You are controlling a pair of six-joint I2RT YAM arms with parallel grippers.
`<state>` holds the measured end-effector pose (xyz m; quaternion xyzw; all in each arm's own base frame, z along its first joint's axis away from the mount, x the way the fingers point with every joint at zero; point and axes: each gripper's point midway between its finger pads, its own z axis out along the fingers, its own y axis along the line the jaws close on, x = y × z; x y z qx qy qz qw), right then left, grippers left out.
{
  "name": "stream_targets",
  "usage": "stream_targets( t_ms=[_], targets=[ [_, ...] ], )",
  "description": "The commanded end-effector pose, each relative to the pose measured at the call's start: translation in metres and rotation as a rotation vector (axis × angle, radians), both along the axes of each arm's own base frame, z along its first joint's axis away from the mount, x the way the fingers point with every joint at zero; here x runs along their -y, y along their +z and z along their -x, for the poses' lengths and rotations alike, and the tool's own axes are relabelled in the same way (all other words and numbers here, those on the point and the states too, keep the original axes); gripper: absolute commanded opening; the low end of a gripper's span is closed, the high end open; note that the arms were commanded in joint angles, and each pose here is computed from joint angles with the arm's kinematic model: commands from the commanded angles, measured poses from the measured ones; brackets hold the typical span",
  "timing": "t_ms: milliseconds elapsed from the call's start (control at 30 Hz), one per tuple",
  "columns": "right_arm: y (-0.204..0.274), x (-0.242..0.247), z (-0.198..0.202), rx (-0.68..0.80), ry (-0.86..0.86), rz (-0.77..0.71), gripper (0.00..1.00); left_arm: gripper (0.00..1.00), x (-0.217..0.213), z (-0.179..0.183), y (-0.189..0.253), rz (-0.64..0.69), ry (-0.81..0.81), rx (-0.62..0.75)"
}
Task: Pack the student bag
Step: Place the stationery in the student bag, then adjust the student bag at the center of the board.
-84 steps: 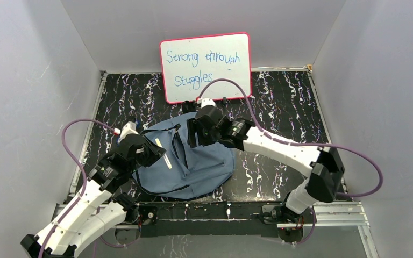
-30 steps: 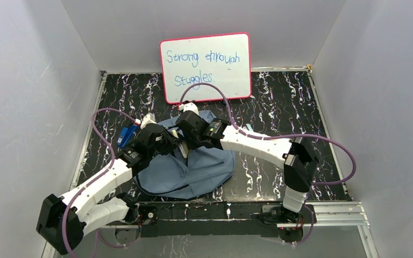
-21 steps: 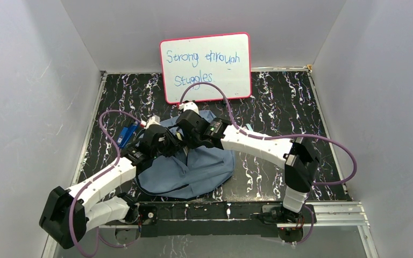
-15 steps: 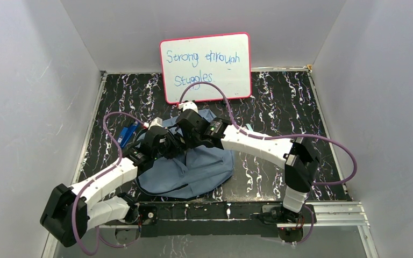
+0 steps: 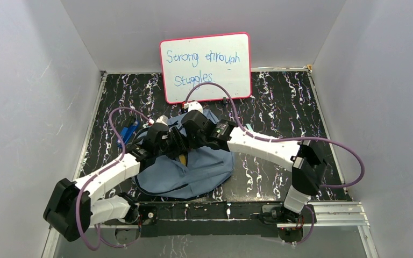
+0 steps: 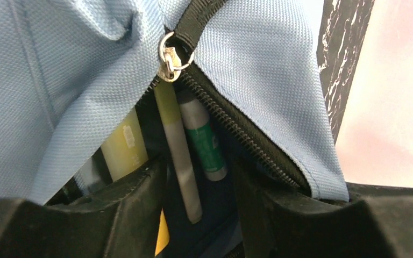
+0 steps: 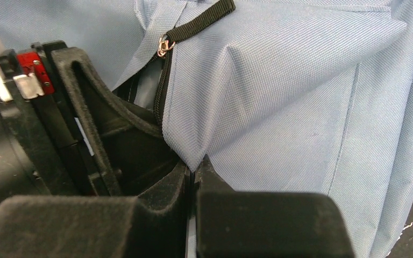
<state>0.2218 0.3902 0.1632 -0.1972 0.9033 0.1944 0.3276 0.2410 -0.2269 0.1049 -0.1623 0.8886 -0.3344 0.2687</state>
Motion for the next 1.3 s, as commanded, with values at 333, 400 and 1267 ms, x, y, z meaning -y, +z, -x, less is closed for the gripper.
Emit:
stream_targets(
  t_ms=[333,400,1267],
  targets=[
    [0.046,-0.010,-0.001,0.059,-0.010,-0.178,0.00,0.54,-0.035,0.014,0.082,-0.049,0.052,0.152],
    [0.045,-0.009,0.000,0.056,-0.011,-0.176,0.00,0.53,-0.046,0.018,0.087,-0.076,0.071,0.161],
    [0.033,-0.017,0.019,-0.006,0.099,-0.199,0.01,0.52,-0.078,0.036,0.009,-0.308,0.074,0.012]
  ],
)
